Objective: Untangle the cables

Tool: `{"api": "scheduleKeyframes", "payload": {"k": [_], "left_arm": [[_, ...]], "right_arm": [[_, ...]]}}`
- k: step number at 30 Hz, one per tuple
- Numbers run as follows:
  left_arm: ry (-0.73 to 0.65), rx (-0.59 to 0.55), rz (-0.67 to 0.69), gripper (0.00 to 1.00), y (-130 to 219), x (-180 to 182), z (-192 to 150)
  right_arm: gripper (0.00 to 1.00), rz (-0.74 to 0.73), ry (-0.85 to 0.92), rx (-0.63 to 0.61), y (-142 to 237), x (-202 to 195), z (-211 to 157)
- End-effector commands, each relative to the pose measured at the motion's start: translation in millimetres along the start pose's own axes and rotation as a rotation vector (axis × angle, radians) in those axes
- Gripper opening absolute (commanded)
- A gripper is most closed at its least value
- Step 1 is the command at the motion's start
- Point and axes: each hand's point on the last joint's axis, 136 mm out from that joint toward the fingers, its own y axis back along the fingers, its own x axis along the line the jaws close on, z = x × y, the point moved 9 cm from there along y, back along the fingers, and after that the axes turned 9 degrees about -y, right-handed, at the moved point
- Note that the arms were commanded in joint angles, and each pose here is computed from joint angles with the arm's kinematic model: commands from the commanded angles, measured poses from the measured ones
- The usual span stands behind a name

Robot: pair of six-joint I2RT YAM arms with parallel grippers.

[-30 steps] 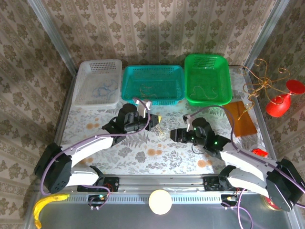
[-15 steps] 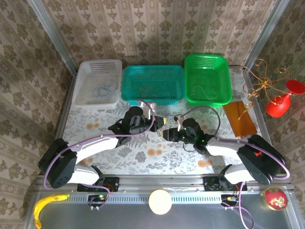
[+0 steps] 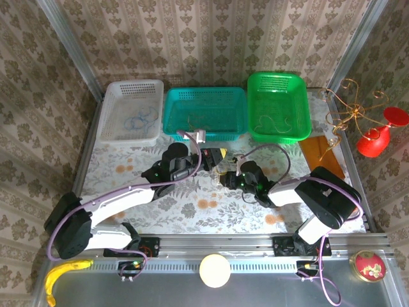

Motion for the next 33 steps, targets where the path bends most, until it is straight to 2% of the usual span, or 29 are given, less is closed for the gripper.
{"api": "scheduleKeyframes", "payload": {"k": [1, 10, 14, 22, 27, 33], "left_arm": [[-0.002, -0.105, -0.057, 0.00, 7.7, -17.6, 20.7], [-0.016, -0.133, -0.007, 0.00, 19.0, -5.4, 12.3], [-0.034, -0.149, 0.058, 0.00, 23.8, 10.6, 5.9], [-0.054, -0.211, 0.129, 0.00, 39.5, 34.4, 8.1], [-0.059, -0.207, 0.131, 0.00, 44.1, 38.9, 11.9], [-0.057, -0.209, 0.117, 0.00, 43.0, 38.0, 14.2]], "right_arm": [[0.37, -0.059, -0.034, -0.023, 3.5, -9.0, -4.5], [0.46, -0.068, -0.017, 0.017, 27.4, 6.5, 6.8], [0.51, -0.060, 0.013, -0.011, 59.2, 22.7, 24.3], [0.52, -0.061, -0.030, -0.051, 109.6, 18.8, 42.1], [0.52, 0.030, -0.019, -0.091, 133.0, 37.1, 57.9], [0.55, 0.210, 0.023, -0.067, 134.8, 68.4, 74.3]]}}
